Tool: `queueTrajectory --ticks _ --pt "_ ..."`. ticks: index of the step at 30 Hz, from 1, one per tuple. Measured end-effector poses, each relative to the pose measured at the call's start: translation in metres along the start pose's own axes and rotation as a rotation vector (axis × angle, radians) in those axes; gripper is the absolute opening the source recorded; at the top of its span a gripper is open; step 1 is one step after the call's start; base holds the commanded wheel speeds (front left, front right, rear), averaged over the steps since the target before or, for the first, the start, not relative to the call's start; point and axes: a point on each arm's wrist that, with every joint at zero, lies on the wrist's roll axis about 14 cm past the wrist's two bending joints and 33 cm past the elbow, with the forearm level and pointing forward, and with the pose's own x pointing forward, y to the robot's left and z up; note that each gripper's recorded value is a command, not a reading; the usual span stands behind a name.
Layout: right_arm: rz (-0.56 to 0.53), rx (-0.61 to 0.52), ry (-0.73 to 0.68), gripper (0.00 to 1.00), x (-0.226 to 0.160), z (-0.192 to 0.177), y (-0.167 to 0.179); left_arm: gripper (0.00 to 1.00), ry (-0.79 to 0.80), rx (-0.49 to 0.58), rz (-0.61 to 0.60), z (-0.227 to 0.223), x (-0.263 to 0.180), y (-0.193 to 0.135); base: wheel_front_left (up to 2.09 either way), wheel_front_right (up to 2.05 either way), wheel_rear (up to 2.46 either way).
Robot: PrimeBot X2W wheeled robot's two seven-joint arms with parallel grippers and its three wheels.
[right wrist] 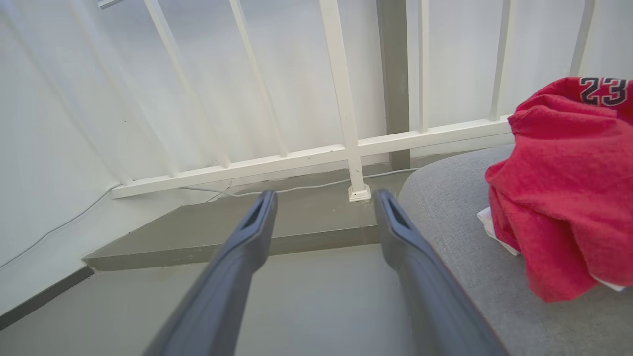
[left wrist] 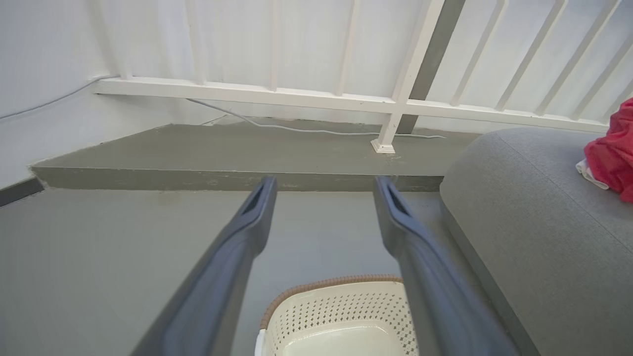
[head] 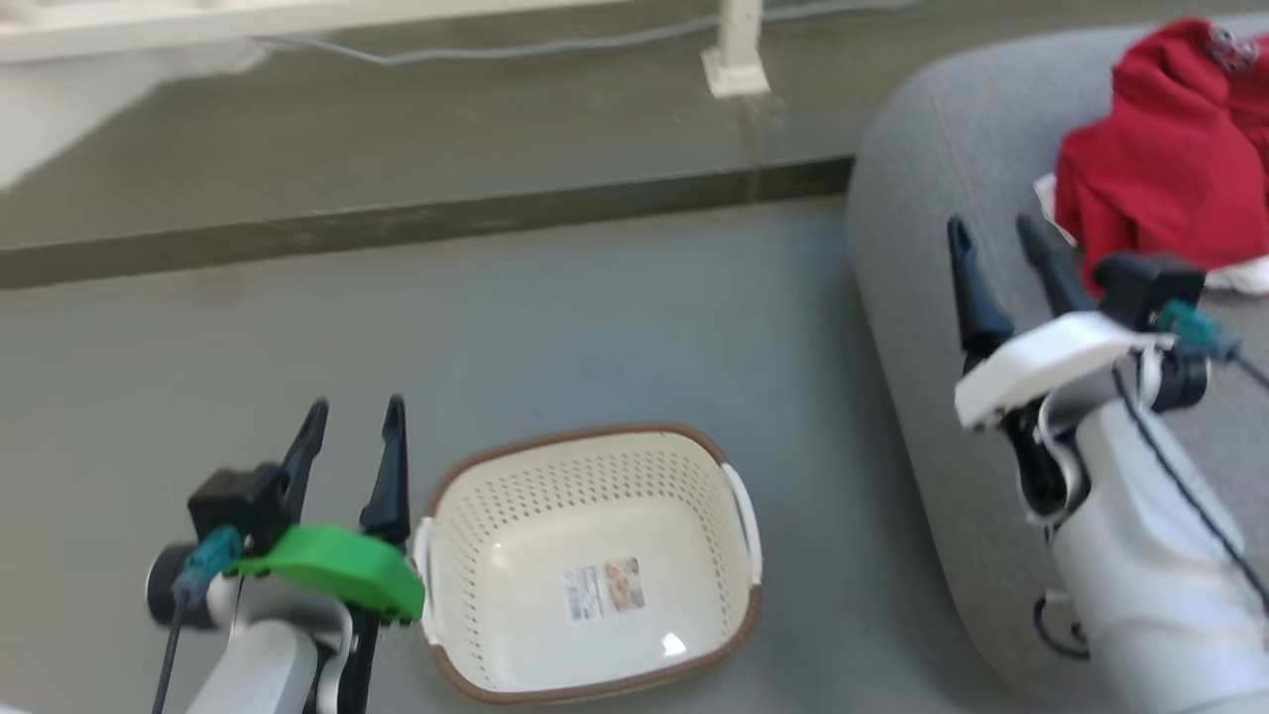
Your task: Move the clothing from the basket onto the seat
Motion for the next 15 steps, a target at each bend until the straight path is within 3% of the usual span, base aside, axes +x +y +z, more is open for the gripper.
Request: queueTrajectory --ticks 15 --pt "0.111 0.017 0.006 1.00 -0.042 -0.014 0.058 1.00 -0.097 0.017 0.225 0.029 -0.075 0.064 0.00 0.00 0.00"
